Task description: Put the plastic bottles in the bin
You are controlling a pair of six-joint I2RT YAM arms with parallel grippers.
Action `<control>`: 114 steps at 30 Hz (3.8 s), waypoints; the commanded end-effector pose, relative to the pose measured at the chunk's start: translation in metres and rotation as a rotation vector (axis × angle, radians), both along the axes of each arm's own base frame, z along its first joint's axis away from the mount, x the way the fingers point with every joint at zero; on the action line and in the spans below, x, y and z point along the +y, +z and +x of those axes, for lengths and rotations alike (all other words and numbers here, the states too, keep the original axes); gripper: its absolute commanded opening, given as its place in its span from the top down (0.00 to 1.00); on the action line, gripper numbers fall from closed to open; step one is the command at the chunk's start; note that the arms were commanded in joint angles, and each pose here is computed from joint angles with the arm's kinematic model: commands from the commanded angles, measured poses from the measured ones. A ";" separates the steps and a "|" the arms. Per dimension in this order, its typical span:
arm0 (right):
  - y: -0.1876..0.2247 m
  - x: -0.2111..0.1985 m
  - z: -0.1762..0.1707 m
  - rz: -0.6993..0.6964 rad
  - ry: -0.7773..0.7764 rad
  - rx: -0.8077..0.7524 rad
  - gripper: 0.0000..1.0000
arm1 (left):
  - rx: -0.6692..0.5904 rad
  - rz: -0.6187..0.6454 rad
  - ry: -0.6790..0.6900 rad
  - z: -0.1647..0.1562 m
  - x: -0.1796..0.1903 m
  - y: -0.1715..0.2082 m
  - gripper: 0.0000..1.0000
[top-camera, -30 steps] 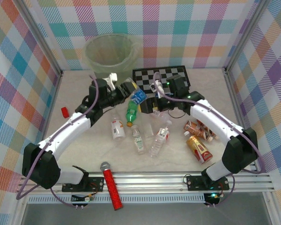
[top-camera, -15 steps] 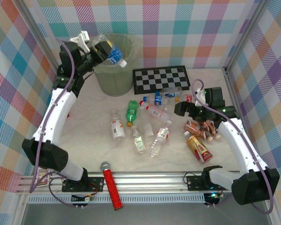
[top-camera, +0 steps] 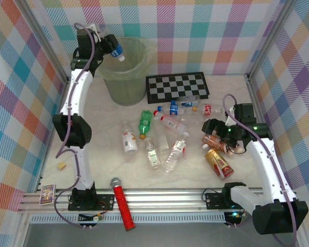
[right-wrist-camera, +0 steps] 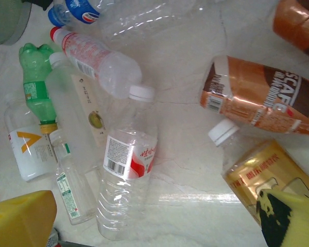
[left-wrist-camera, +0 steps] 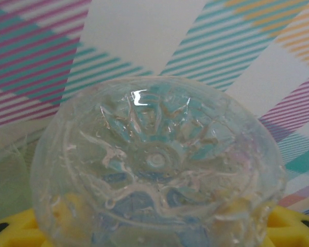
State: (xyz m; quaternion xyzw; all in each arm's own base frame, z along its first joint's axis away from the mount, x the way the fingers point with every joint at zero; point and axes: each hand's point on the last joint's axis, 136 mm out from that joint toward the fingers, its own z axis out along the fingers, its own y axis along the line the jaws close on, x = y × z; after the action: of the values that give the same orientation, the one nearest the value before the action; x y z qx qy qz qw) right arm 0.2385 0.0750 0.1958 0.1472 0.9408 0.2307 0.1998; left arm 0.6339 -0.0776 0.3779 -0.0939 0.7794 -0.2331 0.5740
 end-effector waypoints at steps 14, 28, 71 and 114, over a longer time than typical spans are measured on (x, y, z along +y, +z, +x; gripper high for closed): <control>0.010 -0.062 -0.020 -0.146 -0.366 0.039 0.01 | 0.220 0.329 -0.092 0.004 -0.021 -0.099 0.40; -0.038 -0.058 -0.047 -0.166 -0.239 0.239 0.01 | 0.180 0.302 -0.128 -0.004 -0.029 -0.077 0.08; -0.153 -0.020 -0.052 -0.396 0.099 0.705 0.24 | 0.275 -0.045 -0.349 -0.296 -0.064 -0.064 0.00; 0.088 0.177 0.071 0.549 0.322 -0.103 0.41 | 0.335 0.121 -0.921 -0.366 -0.248 -0.119 0.00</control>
State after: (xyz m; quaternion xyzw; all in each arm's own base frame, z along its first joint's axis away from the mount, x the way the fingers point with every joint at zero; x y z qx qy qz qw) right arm 0.3034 0.2419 0.2603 0.0524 0.8626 0.4834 0.1397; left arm 0.2727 -0.3147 0.2535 0.2350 0.8421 -0.3954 0.2817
